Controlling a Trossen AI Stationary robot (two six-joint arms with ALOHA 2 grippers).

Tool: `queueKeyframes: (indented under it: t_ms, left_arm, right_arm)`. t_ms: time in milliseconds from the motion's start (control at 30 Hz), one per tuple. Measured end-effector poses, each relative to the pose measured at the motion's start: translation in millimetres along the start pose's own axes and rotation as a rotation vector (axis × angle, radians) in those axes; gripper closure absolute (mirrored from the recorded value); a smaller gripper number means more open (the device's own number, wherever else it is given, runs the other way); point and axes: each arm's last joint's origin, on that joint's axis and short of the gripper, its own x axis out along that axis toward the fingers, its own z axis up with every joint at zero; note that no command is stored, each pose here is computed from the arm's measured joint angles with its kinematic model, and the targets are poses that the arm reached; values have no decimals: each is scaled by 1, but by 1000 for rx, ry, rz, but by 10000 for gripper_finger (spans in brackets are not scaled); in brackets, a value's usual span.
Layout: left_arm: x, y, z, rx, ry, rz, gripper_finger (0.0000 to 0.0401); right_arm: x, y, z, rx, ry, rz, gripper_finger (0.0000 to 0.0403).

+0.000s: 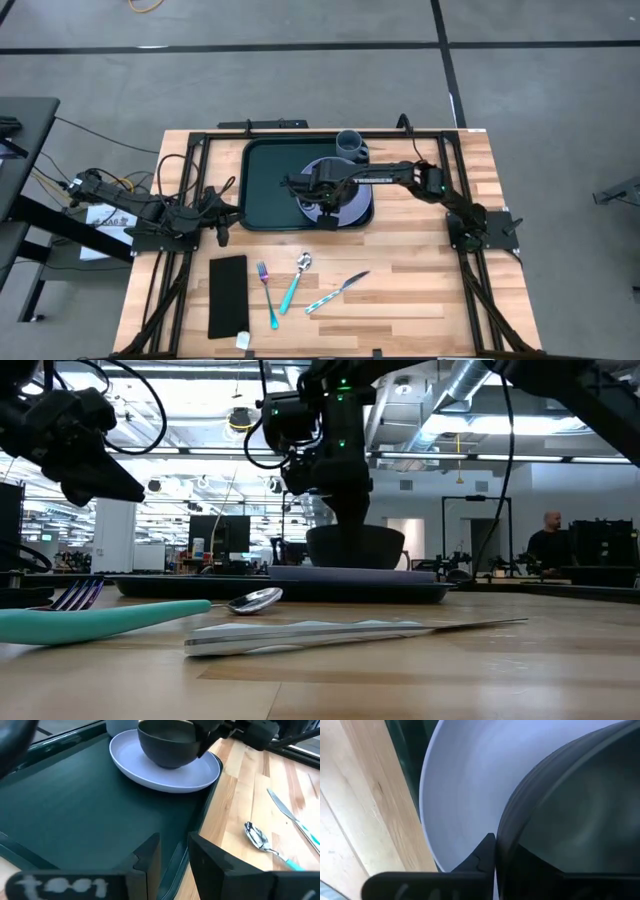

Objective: Set up tray
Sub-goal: Put the black bowl on top of the purple plate, then put the black napkin on the black serving tray to the left of the purple plate

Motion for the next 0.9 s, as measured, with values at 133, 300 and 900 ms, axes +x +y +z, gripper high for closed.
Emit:
queueKeyframes:
  t_ms: [133,300,900]
  left_arm:
    - [0,0,0,1,-1,3,314]
    - [0,1,0,5,1,10,314]
    - [-6,-6,-8,-29,333,-284,314]
  right_arm:
    - [-2,-3,1,27,-23,3,369]
    - [-2,-6,1,49,-25,5,325]
    - [-117,14,-7,23,-479,24,164]
